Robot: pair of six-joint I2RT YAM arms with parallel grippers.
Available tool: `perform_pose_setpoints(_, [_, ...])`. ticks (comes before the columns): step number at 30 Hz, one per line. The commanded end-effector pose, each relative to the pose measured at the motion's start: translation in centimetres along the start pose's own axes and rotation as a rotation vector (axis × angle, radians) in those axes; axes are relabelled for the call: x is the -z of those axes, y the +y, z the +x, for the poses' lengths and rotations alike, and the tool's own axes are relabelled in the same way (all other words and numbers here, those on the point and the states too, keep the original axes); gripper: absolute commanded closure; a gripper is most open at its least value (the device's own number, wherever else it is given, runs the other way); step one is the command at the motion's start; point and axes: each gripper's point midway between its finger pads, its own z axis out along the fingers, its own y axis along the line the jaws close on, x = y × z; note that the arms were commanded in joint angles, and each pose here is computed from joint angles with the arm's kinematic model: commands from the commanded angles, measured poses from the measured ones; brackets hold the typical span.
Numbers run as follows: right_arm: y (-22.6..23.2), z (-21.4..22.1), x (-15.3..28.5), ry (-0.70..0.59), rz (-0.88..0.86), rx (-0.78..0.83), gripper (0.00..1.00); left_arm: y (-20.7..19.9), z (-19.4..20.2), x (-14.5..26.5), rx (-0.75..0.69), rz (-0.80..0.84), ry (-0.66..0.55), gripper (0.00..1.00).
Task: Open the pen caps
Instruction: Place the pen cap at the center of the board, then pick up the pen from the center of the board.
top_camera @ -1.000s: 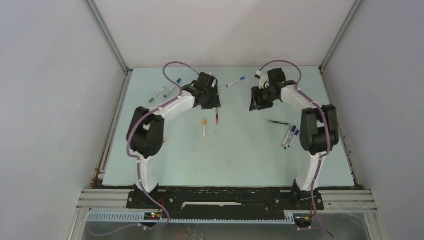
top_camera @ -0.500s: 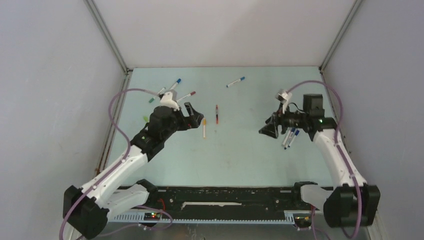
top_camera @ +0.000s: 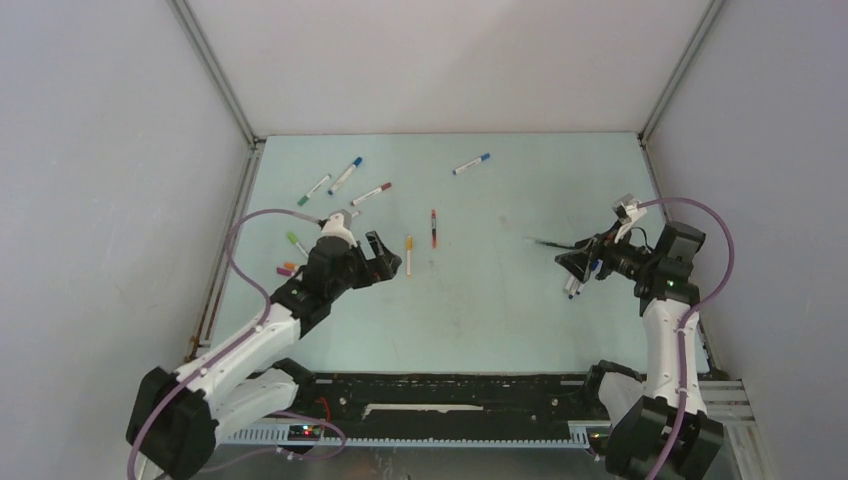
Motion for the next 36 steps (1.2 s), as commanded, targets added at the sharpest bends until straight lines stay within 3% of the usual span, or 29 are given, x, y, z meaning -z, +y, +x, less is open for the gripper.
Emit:
perform_pose_setpoints(1, [-0.5,-0.8,0.1,-0.022,0.011,0.045,0.27,-0.8,-1.2,-1.5,-0.010,-0.030,0.033,0.01])
perform_pose_setpoints(6, [-0.9,-0.6,0.1,-0.018,0.018,0.035,0.28,-0.7,-0.6,-4.5,-0.084,-0.098,0.153,0.04])
perform_pose_setpoints(13, [-1.3,-0.3,0.0,-0.011,0.025,0.027,0.28,-0.3,0.0,-8.2,-0.187,-0.246,0.290,0.20])
perform_pose_setpoints(20, [-1.7,0.0,-0.1,-0.002,0.021,0.019,0.28,-0.2,0.8,-10.0,-0.330,-0.382,0.368,0.23])
perform_pose_setpoints(28, [-1.8,0.1,-0.2,0.005,0.014,0.013,0.28,0.1,2.7,-12.0,-0.332,-0.391,0.438,0.43])
perform_pose_setpoints(36, [-1.8,0.0,-0.2,0.009,0.009,0.011,0.28,0.4,4.0,-12.7,-0.330,-0.406,0.486,0.51])
